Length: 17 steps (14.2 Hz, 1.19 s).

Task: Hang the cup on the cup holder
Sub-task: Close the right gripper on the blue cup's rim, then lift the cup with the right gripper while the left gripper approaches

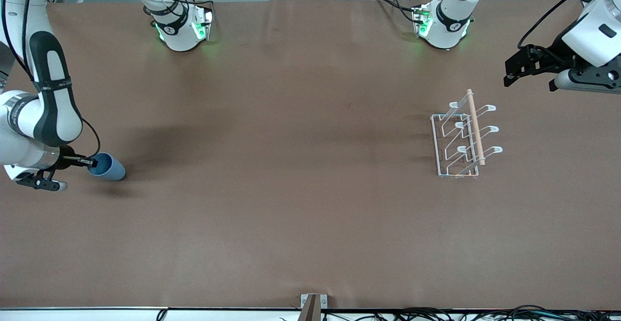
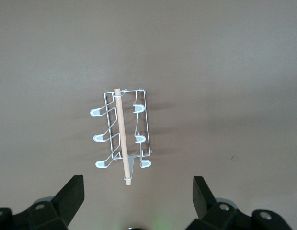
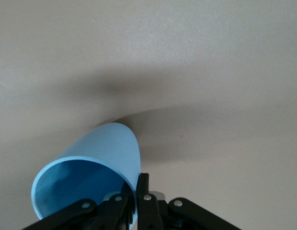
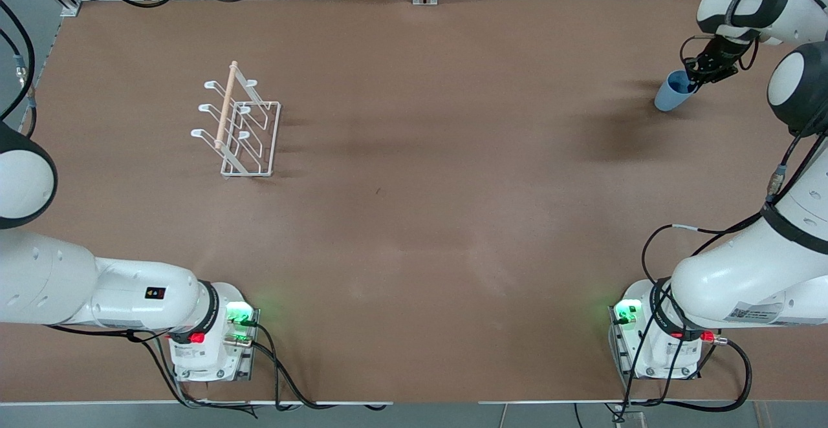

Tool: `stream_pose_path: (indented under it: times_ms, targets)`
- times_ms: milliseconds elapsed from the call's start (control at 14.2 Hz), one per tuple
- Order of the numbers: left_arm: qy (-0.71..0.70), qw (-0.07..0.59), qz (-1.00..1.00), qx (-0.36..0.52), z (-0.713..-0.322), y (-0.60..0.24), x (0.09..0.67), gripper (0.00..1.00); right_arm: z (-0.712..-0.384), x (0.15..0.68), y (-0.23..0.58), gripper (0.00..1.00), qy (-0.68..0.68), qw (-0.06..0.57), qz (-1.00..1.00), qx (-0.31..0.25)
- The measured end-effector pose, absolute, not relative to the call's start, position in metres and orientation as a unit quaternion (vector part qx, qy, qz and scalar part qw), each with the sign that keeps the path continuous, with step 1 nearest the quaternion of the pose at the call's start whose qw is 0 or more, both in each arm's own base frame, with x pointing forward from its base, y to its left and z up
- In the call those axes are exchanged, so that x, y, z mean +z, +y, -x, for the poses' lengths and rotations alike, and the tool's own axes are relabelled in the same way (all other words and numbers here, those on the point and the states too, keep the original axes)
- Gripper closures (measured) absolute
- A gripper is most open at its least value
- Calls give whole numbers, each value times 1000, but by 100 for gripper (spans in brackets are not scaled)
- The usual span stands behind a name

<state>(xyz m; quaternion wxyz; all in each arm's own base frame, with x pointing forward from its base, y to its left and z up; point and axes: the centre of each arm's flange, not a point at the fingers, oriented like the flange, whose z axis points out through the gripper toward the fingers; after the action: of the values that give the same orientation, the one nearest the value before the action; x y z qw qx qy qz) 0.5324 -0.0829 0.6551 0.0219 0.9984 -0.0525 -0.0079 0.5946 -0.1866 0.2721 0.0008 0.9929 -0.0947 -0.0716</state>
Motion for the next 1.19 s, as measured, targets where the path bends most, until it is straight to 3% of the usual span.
stream_pose_path:
  times_ms: [491,1193]
  targets:
    - [-82,23,-996,1,-528,-114,664,0,-603,384,-95,95,-19,-59,-995,-75]
    - [-272,64,-958,63,-463,-332,674,0,-580,437,53,95,25,-397,-905,-151]
